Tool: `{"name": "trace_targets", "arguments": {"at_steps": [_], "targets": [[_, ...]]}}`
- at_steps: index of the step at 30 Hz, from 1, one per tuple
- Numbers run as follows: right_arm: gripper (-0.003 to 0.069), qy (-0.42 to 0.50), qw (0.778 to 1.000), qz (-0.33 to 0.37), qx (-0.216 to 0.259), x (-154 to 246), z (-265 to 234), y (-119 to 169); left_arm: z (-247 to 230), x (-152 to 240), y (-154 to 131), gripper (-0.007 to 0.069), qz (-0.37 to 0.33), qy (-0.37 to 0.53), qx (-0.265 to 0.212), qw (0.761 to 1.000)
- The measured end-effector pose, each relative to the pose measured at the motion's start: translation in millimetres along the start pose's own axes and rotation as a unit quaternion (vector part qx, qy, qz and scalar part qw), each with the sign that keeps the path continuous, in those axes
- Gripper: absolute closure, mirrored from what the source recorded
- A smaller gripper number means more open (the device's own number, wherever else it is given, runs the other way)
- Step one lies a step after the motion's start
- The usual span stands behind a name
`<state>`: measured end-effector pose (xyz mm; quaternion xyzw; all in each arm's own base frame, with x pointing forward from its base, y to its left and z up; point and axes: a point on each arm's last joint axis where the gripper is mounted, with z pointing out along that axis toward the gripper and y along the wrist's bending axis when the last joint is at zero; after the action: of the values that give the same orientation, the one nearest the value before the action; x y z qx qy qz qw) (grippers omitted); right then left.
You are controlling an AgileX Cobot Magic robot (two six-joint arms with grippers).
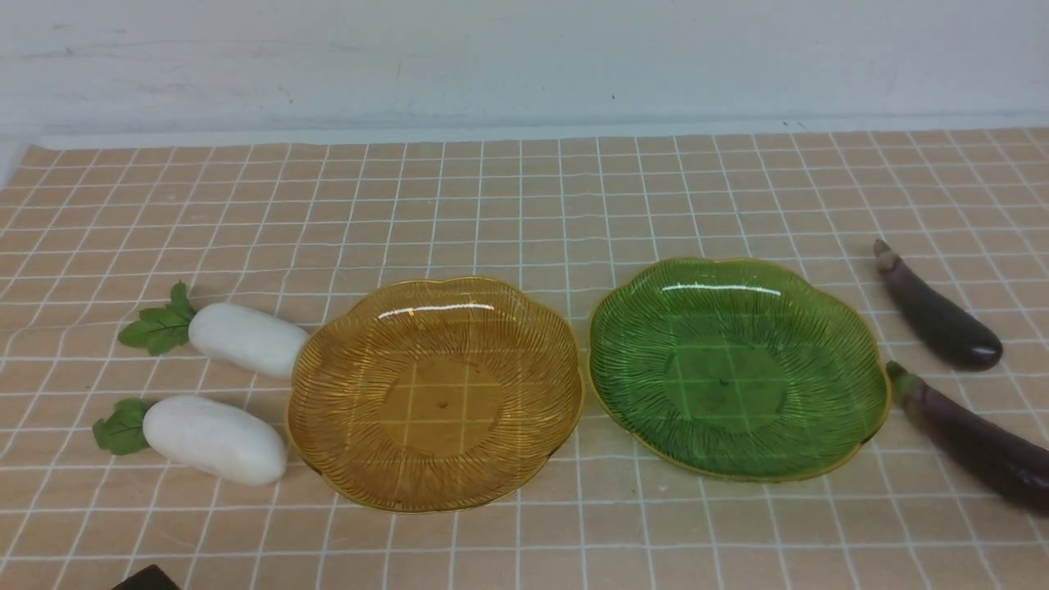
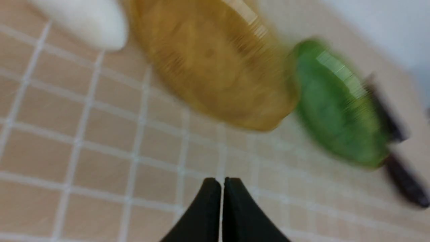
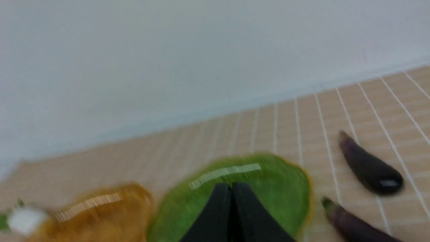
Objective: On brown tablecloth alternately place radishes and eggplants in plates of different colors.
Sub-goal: 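Put the eggplants into the green plate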
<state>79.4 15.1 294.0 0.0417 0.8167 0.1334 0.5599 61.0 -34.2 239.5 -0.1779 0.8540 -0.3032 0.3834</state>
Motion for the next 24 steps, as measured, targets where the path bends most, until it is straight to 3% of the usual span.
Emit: {"name": "trace_targets", "arguments": {"at_steps": [3,8,11,16,19,21,24], "targets": [[0.0669,0.161,0.984,-0.043,0.066,-5.9,37.0,-7.3,7.8,-10.6,-1.4,0.0627,0.028,0.055,-0.054,0.997],[0.0626,0.254,0.957,-0.079,0.114,-19.8,86.7,-14.7,23.2,-23.7,4.2,0.0576,0.069,0.101,-0.120,0.985],[0.0537,0.297,0.939,-0.102,0.136,-29.1,117.4,-18.6,27.8,-25.3,6.6,0.0513,0.073,0.115,-0.133,0.982],[0.0251,0.365,0.905,-0.144,0.162,-22.3,164.3,-30.1,28.4,-24.5,7.4,0.0417,0.084,0.124,-0.136,0.979],[0.0126,0.403,0.880,-0.179,0.175,-9.0,189.8,-40.1,28.3,-24.2,7.7,0.0377,0.088,0.126,-0.137,0.979],[0.0076,0.420,0.866,-0.204,0.179,-0.2,204.6,-46.2,28.3,-24.2,7.7,0.0372,0.093,0.127,-0.136,0.978],[0.0058,0.445,0.844,-0.240,0.180,15.8,224.8,-55.3,28.3,-24.2,7.7,0.0372,0.095,0.128,-0.136,0.978]]}}
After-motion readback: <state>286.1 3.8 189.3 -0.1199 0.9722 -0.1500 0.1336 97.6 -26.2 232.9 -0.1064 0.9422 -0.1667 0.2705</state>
